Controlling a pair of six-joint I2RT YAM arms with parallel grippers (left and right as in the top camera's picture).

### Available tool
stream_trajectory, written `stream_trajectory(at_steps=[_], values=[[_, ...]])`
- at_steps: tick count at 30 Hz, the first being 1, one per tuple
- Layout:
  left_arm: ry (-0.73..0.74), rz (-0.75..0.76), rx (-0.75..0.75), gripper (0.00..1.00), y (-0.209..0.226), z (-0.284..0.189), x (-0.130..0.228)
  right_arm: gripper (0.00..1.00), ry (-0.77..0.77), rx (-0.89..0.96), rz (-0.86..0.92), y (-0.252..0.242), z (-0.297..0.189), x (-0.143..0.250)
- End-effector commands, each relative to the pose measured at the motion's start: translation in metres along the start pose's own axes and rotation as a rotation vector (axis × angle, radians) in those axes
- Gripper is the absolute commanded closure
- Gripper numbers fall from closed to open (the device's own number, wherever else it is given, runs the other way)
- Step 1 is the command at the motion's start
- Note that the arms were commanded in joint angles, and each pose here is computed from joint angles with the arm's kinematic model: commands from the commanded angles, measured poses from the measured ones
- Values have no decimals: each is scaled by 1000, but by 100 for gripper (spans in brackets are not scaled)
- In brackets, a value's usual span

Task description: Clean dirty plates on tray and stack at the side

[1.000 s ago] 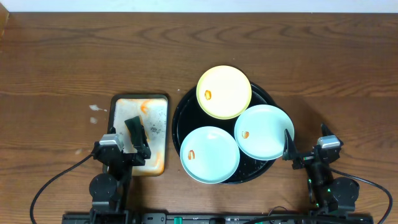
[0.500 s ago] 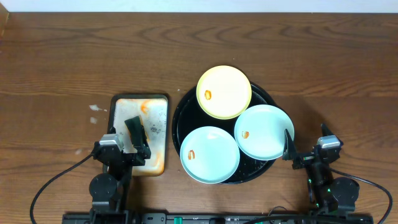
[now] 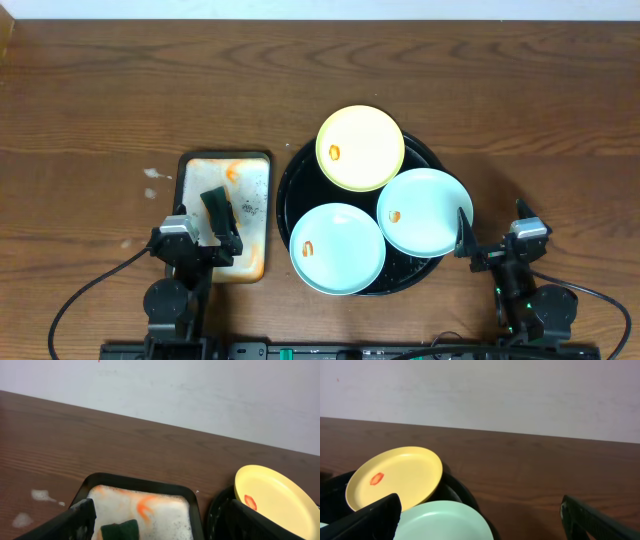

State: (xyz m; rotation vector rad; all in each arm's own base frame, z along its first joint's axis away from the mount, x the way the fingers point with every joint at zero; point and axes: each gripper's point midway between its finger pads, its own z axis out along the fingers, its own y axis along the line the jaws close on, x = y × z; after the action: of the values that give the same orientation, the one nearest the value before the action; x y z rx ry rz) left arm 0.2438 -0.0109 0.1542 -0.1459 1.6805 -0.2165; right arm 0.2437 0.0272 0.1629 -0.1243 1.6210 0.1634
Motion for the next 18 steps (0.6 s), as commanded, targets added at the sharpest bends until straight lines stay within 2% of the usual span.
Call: stream_trajectory(at_steps=[1, 11, 15, 18], values=[[32, 8, -17, 16, 5, 2, 15, 1, 0, -7, -4, 1, 0, 1], [36, 3, 5, 16, 1, 2, 15, 1, -1, -18, -3, 3, 0, 1], [41, 1, 116, 16, -18, 1, 15, 1, -8, -115, -5, 20, -1, -1], [34, -41, 164, 16, -29, -4, 2, 1, -11, -181, 65, 31, -4, -7]])
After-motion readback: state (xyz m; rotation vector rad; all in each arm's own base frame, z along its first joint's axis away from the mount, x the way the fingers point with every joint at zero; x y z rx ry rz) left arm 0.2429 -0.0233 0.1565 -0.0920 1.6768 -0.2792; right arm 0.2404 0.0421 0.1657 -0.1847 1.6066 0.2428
